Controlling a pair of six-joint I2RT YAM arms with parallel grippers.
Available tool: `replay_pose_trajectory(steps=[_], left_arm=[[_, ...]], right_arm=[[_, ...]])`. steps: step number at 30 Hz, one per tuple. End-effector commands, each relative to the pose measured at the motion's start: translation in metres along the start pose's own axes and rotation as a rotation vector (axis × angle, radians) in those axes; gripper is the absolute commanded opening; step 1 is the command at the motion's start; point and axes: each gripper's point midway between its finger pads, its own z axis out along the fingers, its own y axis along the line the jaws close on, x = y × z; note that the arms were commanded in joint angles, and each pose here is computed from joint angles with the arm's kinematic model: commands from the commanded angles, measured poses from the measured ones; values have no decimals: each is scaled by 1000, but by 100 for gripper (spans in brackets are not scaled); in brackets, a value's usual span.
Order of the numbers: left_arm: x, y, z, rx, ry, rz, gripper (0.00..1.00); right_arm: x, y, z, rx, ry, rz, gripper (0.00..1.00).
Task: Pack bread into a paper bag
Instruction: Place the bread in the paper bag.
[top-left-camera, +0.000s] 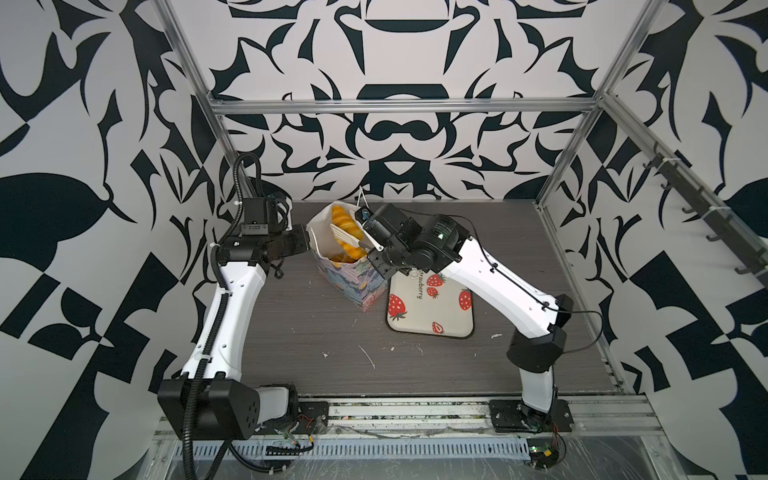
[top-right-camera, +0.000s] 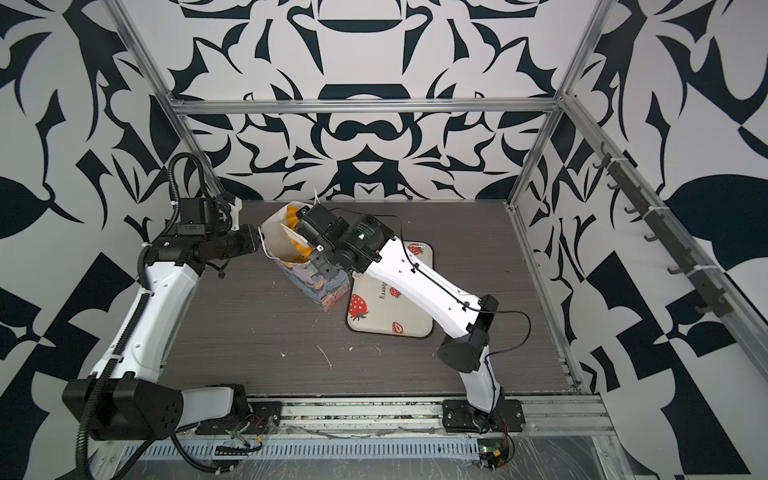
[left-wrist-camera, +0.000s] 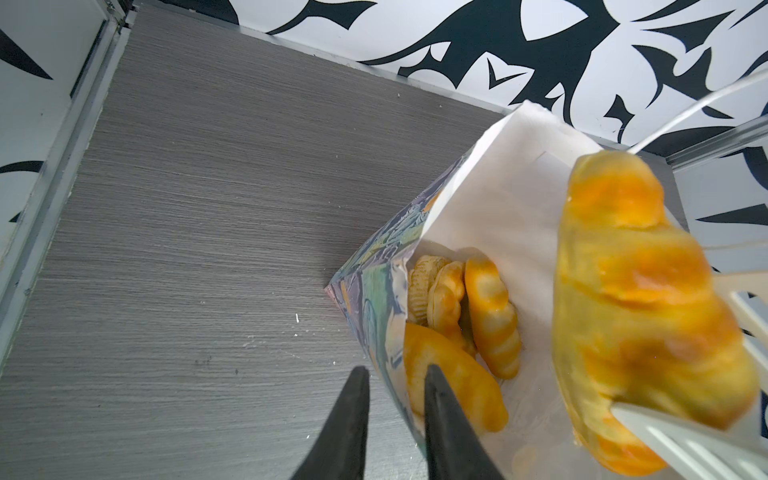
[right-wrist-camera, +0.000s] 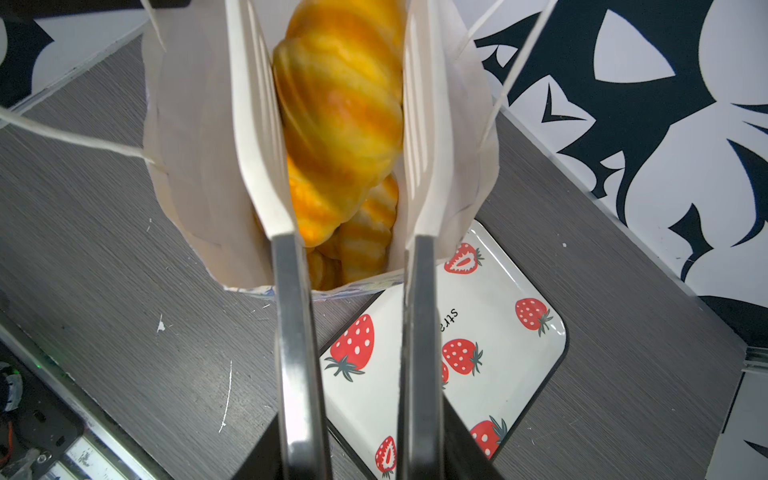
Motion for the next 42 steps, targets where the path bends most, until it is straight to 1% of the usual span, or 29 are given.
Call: replay_pose_trajectory(steps=[1, 3, 4, 6, 22, 28, 35, 42], left_arm=[[2, -2, -5, 12, -4, -18, 27], [0, -3, -6, 14, -7, -19, 28], [-3, -6, -17, 23, -38, -14, 28], [-5, -7, -20, 26, -46, -15, 28], [-9, -6, -25, 13, -66, -20, 30], [-9, -2, -28, -4, -76, -23, 30], [-5, 4, -33, -24, -99, -32, 30], [-3, 11, -45, -41, -166, -55, 32]], right_arm=[[-21, -10, -29, 7, -109, 32, 47], [-21, -9, -30, 3, -112, 29, 48], [-22, -9, -30, 0, -114, 27, 48], [-22, -10, -32, 1, -117, 26, 49], [-27, -12, -39, 1, -139, 22, 52], [-30, -14, -43, 4, -152, 23, 51], [-33, -25, -59, 24, -190, 39, 48], [-30, -40, -86, 33, -249, 72, 47]])
